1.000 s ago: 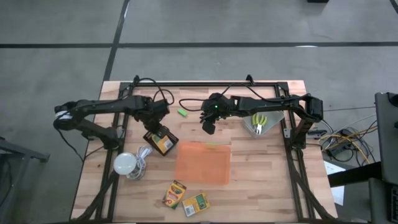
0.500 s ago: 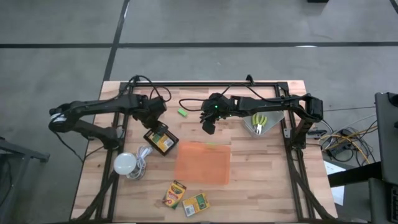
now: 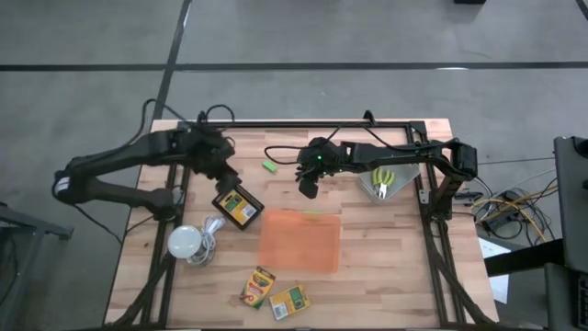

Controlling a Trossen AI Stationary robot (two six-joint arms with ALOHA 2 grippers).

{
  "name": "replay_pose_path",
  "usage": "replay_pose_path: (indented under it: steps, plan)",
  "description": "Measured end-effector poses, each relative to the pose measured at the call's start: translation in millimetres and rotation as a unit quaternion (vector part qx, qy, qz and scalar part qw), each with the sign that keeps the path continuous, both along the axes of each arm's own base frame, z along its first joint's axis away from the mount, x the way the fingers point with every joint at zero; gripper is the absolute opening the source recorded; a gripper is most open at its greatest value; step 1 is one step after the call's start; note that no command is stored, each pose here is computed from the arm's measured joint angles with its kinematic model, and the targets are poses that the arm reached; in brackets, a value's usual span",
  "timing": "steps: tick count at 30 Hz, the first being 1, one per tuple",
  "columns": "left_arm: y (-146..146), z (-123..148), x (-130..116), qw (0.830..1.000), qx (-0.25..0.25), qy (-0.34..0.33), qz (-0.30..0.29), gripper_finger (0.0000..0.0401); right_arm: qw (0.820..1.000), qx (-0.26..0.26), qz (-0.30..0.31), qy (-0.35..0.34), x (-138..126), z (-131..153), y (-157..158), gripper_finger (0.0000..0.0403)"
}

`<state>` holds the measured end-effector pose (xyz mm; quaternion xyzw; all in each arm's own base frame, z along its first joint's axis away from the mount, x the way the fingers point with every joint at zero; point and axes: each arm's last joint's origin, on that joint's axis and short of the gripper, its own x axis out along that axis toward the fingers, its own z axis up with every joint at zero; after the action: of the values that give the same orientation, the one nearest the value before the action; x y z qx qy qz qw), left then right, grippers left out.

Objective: Pick & Place School Supplies
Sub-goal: Move the right yellow crayon box to the bottom left of the table

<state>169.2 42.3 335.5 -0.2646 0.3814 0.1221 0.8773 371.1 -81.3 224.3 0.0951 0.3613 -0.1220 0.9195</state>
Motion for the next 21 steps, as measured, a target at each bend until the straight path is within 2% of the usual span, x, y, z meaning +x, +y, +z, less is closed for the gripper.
replay_pose_path:
  steps: [5, 12, 21]
  plan:
    - [-27, 10, -6, 0.996, 0.029, -0.043, -0.072, 0.0170, 1.000, 0.000, 0.000, 0.000, 0, 0, 0, 0.0069]
    - [-76, 12, -12, 0.985, 0.084, -0.053, -0.140, 0.0170, 1.000, 0.000, 0.000, 0.000, 0, 0, 0, 0.0075]
    - [-147, 4, -28, 0.966, 0.191, -0.086, -0.149, 0.0170, 1.000, 0.000, 0.000, 0.000, 0, 0, 0, 0.0084]
